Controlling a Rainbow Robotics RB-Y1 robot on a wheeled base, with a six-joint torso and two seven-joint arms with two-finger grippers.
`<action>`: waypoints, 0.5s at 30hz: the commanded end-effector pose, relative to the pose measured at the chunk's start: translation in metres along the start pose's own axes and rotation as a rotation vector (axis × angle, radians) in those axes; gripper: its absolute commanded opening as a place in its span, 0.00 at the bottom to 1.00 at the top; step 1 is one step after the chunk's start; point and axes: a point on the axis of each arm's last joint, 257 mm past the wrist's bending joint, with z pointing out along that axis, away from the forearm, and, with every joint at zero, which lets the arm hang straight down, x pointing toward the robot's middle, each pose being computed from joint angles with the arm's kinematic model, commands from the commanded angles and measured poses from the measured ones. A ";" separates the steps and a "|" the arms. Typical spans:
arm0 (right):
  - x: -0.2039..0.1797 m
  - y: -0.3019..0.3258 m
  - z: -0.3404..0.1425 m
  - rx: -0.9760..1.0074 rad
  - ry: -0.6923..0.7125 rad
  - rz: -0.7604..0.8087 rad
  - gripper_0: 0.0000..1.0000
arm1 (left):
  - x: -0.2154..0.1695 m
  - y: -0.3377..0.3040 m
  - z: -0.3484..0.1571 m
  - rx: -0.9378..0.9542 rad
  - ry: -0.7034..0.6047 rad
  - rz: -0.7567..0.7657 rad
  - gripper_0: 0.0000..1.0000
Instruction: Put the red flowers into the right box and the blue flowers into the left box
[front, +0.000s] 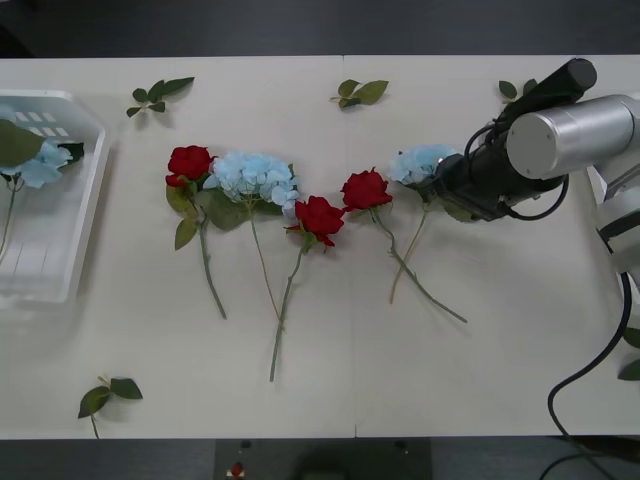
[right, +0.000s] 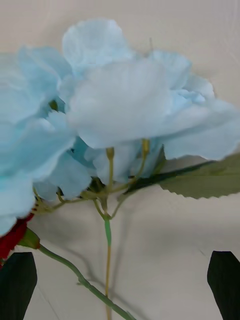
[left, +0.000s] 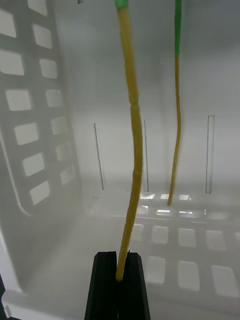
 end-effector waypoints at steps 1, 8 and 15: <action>-0.020 0.020 -0.001 0.001 -0.046 -0.035 1.00 | -0.032 0.008 -0.017 -0.018 -0.065 -0.017 0.19; -0.017 0.020 0.018 0.022 -0.048 -0.048 1.00 | -0.053 0.015 -0.031 -0.039 -0.108 0.037 1.00; -0.009 0.019 0.028 0.048 -0.057 -0.096 1.00 | -0.070 -0.006 -0.066 0.036 -0.139 0.075 1.00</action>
